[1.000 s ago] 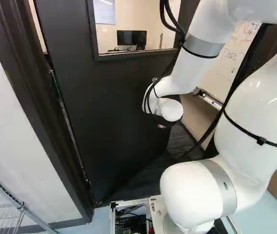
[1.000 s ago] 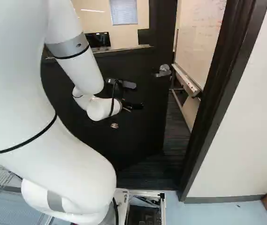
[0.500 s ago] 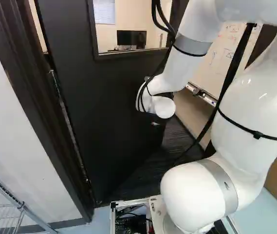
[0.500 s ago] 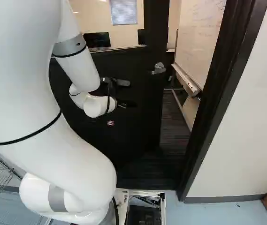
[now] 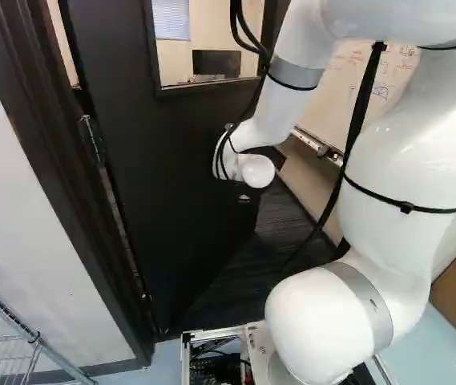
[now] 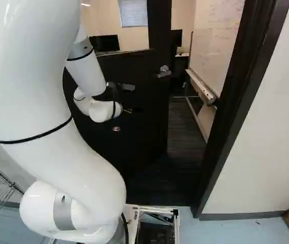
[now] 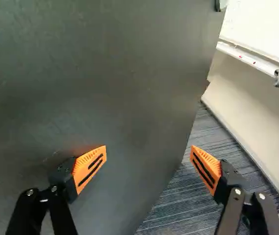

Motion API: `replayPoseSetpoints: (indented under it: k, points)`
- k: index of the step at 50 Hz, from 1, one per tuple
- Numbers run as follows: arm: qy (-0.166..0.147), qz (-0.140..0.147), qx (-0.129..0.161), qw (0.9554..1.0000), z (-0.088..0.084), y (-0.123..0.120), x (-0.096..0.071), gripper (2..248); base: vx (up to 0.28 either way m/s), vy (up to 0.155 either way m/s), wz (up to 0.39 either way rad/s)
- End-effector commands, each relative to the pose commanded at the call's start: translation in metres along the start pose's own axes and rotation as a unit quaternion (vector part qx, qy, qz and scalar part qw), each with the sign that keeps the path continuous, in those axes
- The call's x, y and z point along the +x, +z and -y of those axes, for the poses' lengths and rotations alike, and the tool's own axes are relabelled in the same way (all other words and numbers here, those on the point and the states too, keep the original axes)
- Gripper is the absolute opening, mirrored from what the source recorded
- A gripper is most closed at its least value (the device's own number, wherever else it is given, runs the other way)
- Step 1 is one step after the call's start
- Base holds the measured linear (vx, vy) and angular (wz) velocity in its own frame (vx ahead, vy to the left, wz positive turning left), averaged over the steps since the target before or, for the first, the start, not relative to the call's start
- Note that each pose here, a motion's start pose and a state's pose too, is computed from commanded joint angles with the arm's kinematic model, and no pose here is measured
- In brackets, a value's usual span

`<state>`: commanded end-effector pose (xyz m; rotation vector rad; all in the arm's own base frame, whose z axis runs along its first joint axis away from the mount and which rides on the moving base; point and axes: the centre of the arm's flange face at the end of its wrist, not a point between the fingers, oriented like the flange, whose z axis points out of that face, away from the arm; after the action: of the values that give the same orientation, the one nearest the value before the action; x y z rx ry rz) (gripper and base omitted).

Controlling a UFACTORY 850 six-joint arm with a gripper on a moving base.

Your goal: Open the door and move inside

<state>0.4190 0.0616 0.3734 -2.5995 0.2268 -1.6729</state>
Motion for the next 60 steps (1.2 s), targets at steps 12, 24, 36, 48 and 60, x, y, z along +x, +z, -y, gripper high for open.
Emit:
replayPoseSetpoints:
  k: [12,24,36,48,60]
  points:
    - [-0.016,-0.001,0.024,0.9996,0.019,0.012,0.003,247,0.0,0.0,0.0]
    - [-0.036,-0.014,0.052,0.9979,0.038,0.023,0.007,247,0.0,0.0,0.0]
    - [-0.048,-0.043,0.075,0.9951,0.057,0.032,0.014,247,0.0,0.0,0.0]
    - [-0.059,-0.067,0.098,0.9912,0.075,0.04,0.018,247,0.0,0.0,0.0]
    - [-0.071,-0.078,0.122,0.9869,0.094,0.047,0.02,247,0.0,0.0,0.0]
